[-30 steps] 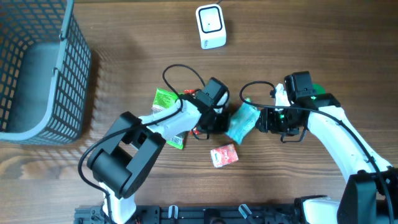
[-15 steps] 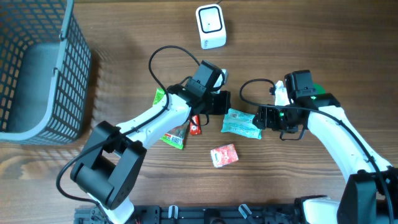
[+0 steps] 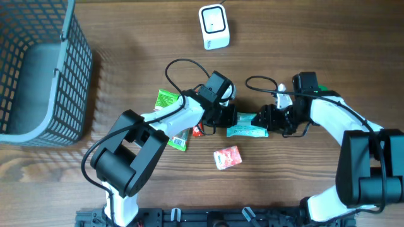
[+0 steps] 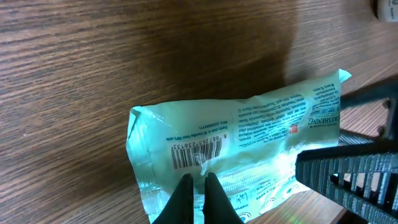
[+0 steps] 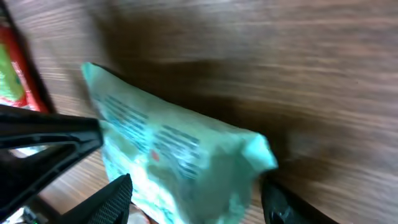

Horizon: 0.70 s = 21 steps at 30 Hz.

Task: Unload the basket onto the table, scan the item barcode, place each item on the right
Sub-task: 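Lift the tissue pack with the right gripper under the white scanner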

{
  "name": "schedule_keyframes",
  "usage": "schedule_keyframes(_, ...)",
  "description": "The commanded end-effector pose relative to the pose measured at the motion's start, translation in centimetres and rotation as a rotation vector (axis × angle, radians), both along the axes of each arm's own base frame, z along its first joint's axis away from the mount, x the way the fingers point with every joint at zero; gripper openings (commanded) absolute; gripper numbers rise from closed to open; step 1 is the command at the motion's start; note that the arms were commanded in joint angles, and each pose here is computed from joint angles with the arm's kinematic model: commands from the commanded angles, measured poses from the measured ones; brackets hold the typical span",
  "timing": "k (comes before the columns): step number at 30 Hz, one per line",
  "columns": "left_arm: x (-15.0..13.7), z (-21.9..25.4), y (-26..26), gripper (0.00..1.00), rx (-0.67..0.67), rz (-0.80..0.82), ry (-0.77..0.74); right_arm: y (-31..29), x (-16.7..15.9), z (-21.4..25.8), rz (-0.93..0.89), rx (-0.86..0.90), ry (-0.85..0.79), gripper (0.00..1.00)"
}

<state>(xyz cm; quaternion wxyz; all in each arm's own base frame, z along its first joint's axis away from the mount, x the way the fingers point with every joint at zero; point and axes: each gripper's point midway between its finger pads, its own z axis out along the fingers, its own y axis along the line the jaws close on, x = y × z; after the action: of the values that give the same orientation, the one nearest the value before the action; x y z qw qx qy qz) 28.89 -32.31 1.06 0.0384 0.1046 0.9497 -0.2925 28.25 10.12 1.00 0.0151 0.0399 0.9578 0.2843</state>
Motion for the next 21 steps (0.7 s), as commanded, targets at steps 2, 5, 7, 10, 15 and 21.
schedule_keyframes(2,-0.3,-2.4,1.2,0.04,0.087,-0.013,0.002,1.6,0.3,0.0,0.032,0.116,-0.016,0.54)
schedule_keyframes(5,-0.3,-2.4,1.2,0.04,0.087,-0.012,0.002,1.8,-0.2,-0.2,0.042,0.134,-0.013,0.39)
schedule_keyframes(7,-0.2,-2.3,1.2,0.04,0.085,-0.012,-0.001,2.2,-0.5,-0.4,0.083,0.155,-0.047,0.30)
schedule_keyframes(10,0.6,-1.4,1.3,0.04,0.076,-0.038,-0.055,2.1,0.4,0.2,0.127,0.159,-0.130,0.09)
schedule_keyframes(15,10.4,11.4,8.6,0.04,0.140,0.279,-0.474,2.0,3.8,7.4,0.153,0.128,-0.396,0.04)
schedule_keyframes(21,14.0,18.6,23.6,0.04,0.198,0.512,-0.616,0.8,6.0,16.1,0.141,0.027,-0.593,0.04)
